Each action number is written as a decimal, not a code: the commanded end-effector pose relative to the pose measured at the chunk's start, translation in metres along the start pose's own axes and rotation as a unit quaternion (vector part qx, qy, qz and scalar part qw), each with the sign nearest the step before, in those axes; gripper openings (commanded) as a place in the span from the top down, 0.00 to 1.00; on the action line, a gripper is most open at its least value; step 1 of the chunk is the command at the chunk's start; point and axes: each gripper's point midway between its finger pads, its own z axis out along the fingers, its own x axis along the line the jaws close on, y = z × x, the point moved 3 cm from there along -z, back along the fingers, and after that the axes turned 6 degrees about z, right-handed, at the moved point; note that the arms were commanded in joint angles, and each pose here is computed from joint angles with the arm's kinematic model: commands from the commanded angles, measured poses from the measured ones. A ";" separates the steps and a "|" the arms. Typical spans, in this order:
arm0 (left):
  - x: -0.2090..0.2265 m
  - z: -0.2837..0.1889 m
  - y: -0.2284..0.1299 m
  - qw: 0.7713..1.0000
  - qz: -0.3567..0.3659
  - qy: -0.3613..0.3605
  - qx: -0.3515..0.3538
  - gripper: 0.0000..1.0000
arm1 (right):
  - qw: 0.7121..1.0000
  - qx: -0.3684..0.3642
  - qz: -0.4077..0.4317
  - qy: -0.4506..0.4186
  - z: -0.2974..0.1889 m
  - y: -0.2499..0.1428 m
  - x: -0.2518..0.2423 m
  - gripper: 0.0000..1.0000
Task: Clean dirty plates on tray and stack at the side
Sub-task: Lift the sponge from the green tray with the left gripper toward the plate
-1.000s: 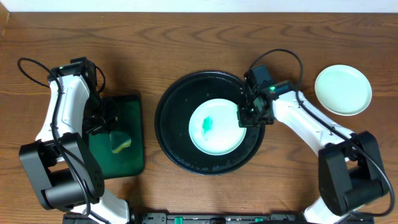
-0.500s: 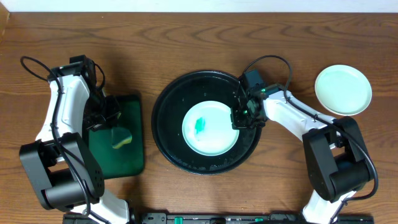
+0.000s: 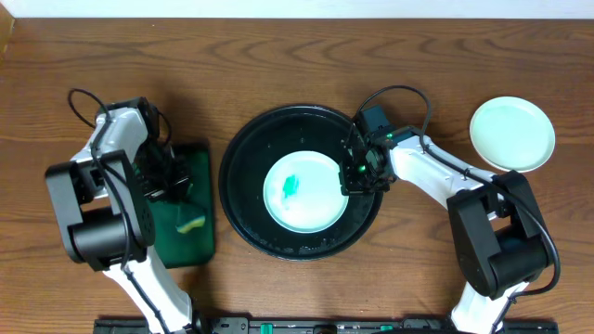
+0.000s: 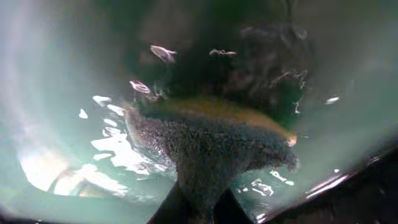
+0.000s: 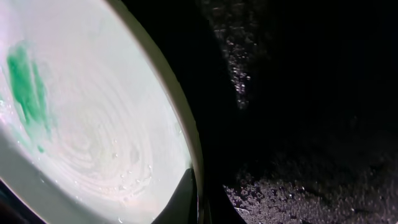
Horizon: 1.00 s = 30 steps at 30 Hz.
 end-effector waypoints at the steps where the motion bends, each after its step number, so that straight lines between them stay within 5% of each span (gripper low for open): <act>1: 0.002 0.011 0.006 1.000 0.003 0.001 -0.001 0.93 | 0.999 0.049 -0.019 -0.012 0.021 -0.021 -0.004 0.99; 9: 0.005 -0.014 0.009 0.999 -0.003 0.015 -0.050 0.93 | 0.998 0.054 -0.023 -0.012 0.021 -0.023 -0.004 0.99; 20: 0.002 -0.125 -0.018 0.967 -0.007 0.011 -0.254 0.93 | 0.998 0.054 -0.032 -0.011 0.021 -0.023 -0.004 0.99; 30: -0.104 -0.125 -0.044 0.951 0.143 -0.158 -0.226 0.93 | 0.998 0.051 -0.037 -0.010 0.021 -0.021 -0.004 0.99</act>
